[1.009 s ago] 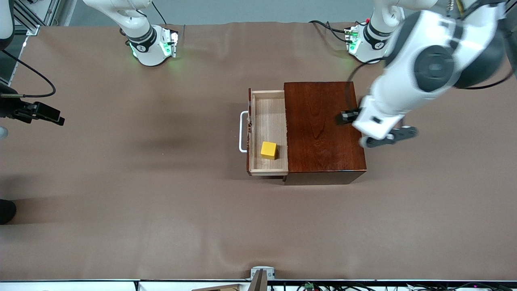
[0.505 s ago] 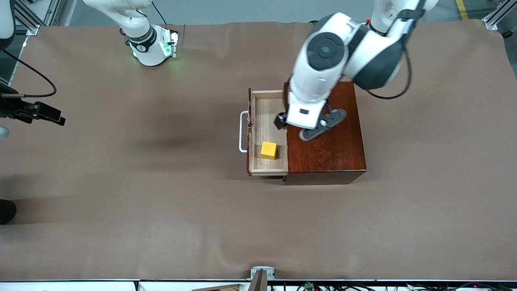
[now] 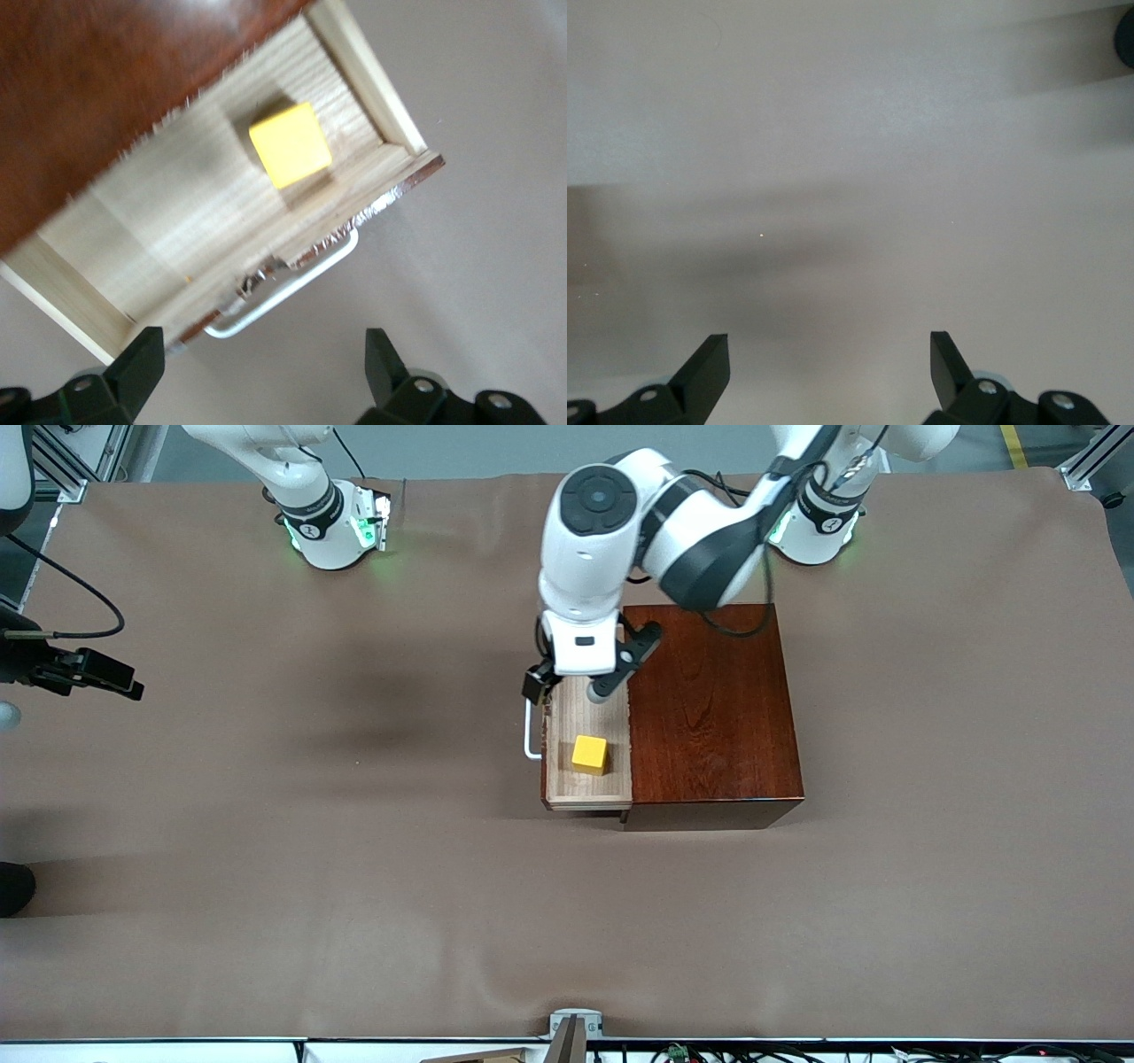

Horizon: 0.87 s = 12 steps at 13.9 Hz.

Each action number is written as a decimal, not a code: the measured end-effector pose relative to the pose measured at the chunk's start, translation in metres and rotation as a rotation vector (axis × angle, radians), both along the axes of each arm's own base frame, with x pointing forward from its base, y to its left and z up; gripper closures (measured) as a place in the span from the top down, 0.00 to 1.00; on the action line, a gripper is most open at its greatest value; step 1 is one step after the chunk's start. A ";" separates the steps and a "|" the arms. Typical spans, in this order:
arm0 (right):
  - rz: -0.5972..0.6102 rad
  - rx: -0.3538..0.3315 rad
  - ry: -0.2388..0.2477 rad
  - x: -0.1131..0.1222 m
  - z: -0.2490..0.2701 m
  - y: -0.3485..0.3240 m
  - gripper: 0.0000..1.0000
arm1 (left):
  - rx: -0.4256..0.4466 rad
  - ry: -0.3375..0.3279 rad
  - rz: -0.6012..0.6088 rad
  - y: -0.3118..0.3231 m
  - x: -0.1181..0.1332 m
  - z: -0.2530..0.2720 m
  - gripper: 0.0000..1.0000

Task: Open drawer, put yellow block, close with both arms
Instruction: 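Move the left gripper to the front of the open drawer, then push the drawer shut into the box with the left gripper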

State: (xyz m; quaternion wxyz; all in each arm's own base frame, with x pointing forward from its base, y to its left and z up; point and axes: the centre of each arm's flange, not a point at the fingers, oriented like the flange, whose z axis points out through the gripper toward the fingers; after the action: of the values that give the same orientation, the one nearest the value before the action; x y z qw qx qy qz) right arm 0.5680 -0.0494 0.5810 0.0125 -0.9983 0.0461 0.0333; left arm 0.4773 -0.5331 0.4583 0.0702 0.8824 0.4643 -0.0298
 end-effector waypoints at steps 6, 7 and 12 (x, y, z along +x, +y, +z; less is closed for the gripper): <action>0.002 0.000 0.000 0.000 0.000 0.001 1.00 | -0.056 0.041 0.406 -0.039 -0.007 -0.055 1.00; 0.003 0.000 0.000 0.000 0.000 0.002 1.00 | -0.052 0.061 0.453 -0.043 -0.007 -0.066 1.00; 0.004 0.000 0.000 0.000 0.000 0.002 1.00 | -0.061 0.167 0.537 -0.047 -0.002 -0.099 1.00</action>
State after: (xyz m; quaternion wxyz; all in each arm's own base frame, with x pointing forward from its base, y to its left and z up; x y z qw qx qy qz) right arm 0.5682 -0.0472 0.5810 0.0125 -0.9984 0.0441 0.0335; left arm 0.4757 -0.5802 0.3593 0.0637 0.7197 0.6845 -0.0970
